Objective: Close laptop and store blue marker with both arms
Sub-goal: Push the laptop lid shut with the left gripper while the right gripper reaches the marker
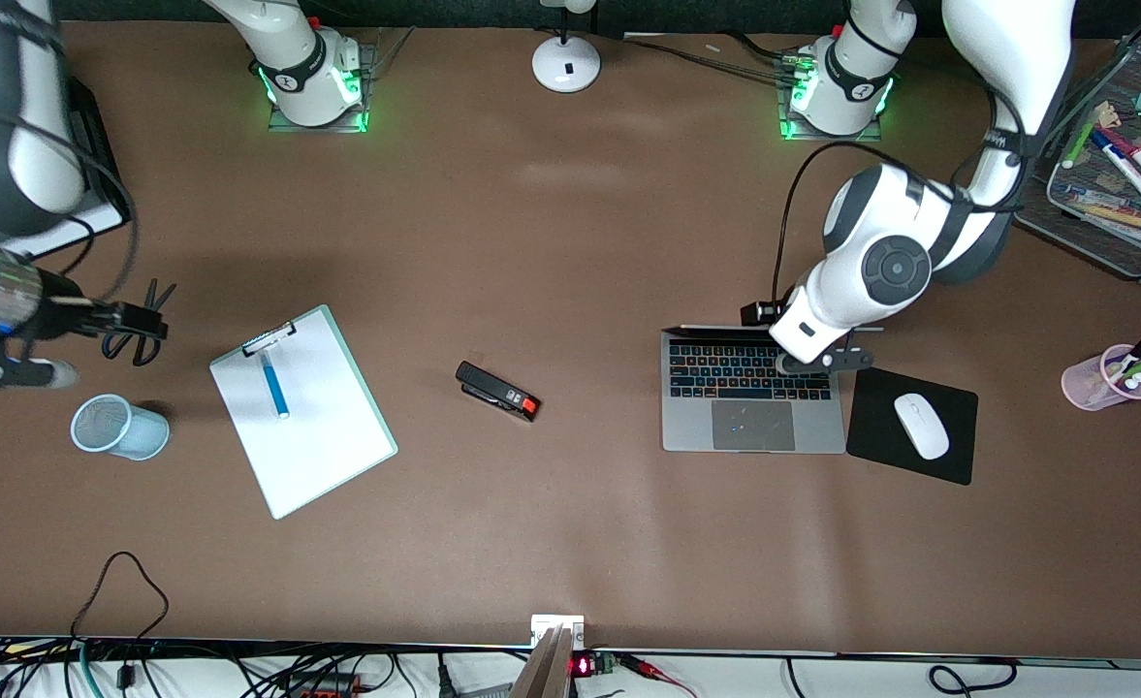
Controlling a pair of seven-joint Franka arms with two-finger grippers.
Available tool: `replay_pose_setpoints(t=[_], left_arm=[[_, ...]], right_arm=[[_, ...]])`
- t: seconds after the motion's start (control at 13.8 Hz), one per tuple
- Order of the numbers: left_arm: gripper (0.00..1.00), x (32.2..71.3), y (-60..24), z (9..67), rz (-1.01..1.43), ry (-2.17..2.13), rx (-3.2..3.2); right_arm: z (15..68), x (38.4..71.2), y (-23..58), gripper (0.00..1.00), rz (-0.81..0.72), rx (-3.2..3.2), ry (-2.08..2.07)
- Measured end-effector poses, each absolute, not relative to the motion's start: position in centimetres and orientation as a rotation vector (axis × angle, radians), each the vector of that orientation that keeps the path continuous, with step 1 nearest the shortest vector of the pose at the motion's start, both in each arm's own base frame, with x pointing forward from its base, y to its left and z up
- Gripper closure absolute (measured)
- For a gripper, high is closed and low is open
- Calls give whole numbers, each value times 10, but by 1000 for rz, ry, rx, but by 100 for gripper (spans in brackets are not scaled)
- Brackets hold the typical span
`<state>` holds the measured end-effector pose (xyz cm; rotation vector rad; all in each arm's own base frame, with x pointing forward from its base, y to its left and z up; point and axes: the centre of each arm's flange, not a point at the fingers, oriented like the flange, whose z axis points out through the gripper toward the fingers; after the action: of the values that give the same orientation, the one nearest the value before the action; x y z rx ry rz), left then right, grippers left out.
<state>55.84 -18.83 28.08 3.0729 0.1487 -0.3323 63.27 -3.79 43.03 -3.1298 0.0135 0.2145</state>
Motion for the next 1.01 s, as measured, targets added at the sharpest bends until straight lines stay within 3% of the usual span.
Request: replay_pose_setpoints(t=[1.01], left_arm=[[0,605,-196,198,-262,210,2977]], right_arm=[[270,668,39,0,244,-3144,-290]])
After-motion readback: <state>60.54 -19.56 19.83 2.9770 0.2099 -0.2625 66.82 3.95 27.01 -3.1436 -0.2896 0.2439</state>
